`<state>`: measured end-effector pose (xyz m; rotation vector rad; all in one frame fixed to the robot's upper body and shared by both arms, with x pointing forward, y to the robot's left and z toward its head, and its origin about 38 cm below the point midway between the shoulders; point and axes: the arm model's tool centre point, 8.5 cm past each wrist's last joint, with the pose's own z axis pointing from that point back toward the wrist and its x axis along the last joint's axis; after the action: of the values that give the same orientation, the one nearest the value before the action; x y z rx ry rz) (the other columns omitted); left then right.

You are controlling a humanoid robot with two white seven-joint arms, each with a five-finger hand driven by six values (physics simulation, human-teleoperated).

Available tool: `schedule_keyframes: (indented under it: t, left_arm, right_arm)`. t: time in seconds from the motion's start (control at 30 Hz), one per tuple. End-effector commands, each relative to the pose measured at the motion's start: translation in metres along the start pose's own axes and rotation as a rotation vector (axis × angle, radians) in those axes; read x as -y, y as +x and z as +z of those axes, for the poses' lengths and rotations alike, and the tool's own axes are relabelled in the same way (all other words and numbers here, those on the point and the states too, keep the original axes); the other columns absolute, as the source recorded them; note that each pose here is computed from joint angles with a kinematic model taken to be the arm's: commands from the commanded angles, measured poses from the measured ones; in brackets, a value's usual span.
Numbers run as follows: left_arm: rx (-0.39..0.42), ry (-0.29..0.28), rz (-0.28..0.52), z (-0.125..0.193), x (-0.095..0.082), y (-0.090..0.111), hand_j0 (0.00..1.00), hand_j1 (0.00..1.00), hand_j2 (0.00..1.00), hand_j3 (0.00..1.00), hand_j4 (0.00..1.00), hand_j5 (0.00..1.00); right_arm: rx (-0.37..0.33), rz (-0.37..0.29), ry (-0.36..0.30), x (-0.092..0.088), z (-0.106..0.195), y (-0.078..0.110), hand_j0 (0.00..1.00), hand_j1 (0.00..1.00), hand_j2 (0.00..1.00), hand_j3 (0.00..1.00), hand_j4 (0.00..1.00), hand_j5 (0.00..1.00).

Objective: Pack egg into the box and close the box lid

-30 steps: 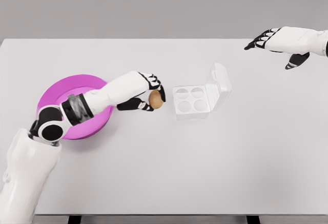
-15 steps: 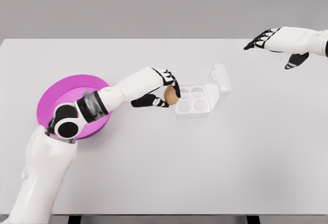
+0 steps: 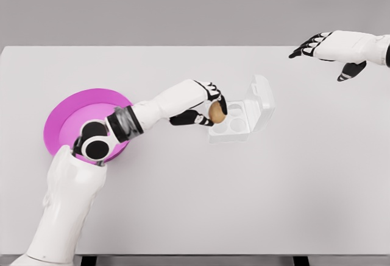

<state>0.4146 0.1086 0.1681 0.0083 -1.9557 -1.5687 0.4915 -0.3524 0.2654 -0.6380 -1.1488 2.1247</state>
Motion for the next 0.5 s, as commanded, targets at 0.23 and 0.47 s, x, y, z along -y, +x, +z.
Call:
schedule_keyframes:
  t: [0.23,0.47]
  left_arm:
    - [-0.011,-0.008,0.024,-0.010,0.004,-0.006,0.43,0.43,0.43,0.43,0.43,0.43]
    - [-0.012,-0.028,0.034,-0.019,0.010,-0.007,0.44,0.44,0.44,0.44,0.44,0.44]
  right_arm:
    - [-0.010,-0.012,0.015,-0.007,0.003,-0.003,1.00,1.00,1.00,1.00,1.00,1.00]
    - [-0.023,-0.029,0.026,-0.013,0.005,-0.008,1.00,1.00,1.00,1.00,1.00,1.00]
